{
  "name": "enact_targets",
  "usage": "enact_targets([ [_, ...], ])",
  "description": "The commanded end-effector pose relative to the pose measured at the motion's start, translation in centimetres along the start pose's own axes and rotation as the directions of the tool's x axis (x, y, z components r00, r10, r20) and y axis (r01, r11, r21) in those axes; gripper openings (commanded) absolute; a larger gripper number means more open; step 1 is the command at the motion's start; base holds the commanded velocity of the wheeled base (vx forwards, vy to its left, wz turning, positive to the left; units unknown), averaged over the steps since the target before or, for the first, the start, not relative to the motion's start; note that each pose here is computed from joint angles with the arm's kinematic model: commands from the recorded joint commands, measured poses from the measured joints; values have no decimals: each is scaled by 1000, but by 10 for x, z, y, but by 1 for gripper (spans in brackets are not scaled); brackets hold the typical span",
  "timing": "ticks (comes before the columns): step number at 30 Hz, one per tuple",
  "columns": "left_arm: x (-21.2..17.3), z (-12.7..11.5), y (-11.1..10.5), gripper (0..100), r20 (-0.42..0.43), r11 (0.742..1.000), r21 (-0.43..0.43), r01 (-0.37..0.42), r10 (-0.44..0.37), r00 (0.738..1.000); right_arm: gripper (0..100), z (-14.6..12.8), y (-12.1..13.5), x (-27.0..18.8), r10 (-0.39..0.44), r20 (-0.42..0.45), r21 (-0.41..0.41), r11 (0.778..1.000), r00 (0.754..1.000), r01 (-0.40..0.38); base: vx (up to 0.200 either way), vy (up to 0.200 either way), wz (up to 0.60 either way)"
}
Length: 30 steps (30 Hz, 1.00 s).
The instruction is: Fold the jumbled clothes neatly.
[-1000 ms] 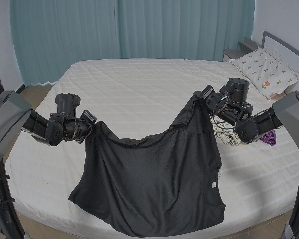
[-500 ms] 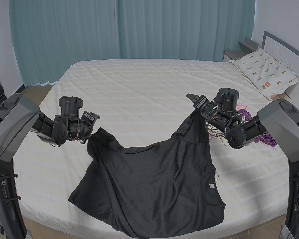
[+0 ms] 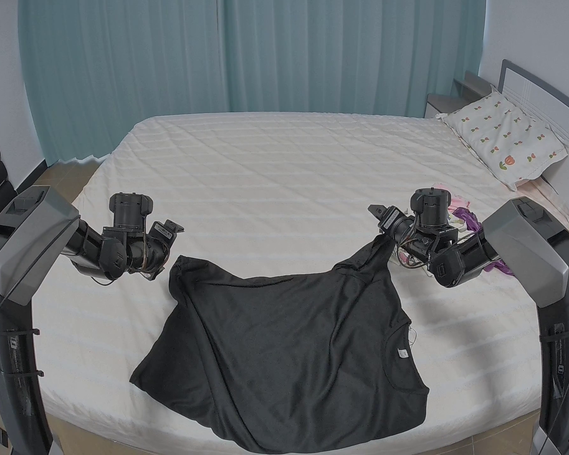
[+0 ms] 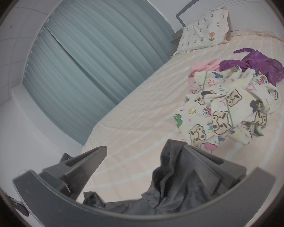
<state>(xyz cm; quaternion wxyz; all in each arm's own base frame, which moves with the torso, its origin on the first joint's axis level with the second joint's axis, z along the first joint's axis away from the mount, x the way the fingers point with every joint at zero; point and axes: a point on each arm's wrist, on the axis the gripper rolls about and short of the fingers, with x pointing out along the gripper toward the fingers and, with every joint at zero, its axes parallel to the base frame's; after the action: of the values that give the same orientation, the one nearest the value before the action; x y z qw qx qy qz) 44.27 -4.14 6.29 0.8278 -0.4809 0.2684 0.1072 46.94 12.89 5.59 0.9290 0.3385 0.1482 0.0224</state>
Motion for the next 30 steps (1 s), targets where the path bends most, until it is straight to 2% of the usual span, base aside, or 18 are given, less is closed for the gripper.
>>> enact_targets([
  [1,1,-1,3,100,-5,1000,11,-11,12,1000,100,-9,-8,-3,-39,-41,-40,999,998,37,0,0,0],
  [4,2,-4,5,100,-15,999,25,-20,20,1000,100,-11,-13,-20,-48,-95,-96,995,994,39,0,0,0],
  [11,7,-10,10,100,-31,998,49,-36,38,999,100,2,-19,-19,-86,-94,-90,993,992,78,0,0,0],
  [15,9,-12,11,100,-44,998,60,-34,36,998,100,-5,-29,-25,-120,-131,-97,989,984,108,0,0,0],
  [19,18,-15,17,100,-48,988,150,-42,50,998,100,-11,-34,-40,-140,-178,-101,987,974,124,0,0,0],
  [20,20,-14,18,100,-46,984,175,-42,51,998,100,-16,-41,-53,-143,-226,-83,988,964,128,0,0,0],
  [24,34,-13,14,100,-36,979,204,-26,34,999,100,-17,-50,-64,-130,-274,20,990,953,141,0,0,0],
  [30,59,-15,8,100,-33,974,226,-24,32,999,100,-23,-61,-62,-147,-304,38,985,941,166,0,0,0],
])
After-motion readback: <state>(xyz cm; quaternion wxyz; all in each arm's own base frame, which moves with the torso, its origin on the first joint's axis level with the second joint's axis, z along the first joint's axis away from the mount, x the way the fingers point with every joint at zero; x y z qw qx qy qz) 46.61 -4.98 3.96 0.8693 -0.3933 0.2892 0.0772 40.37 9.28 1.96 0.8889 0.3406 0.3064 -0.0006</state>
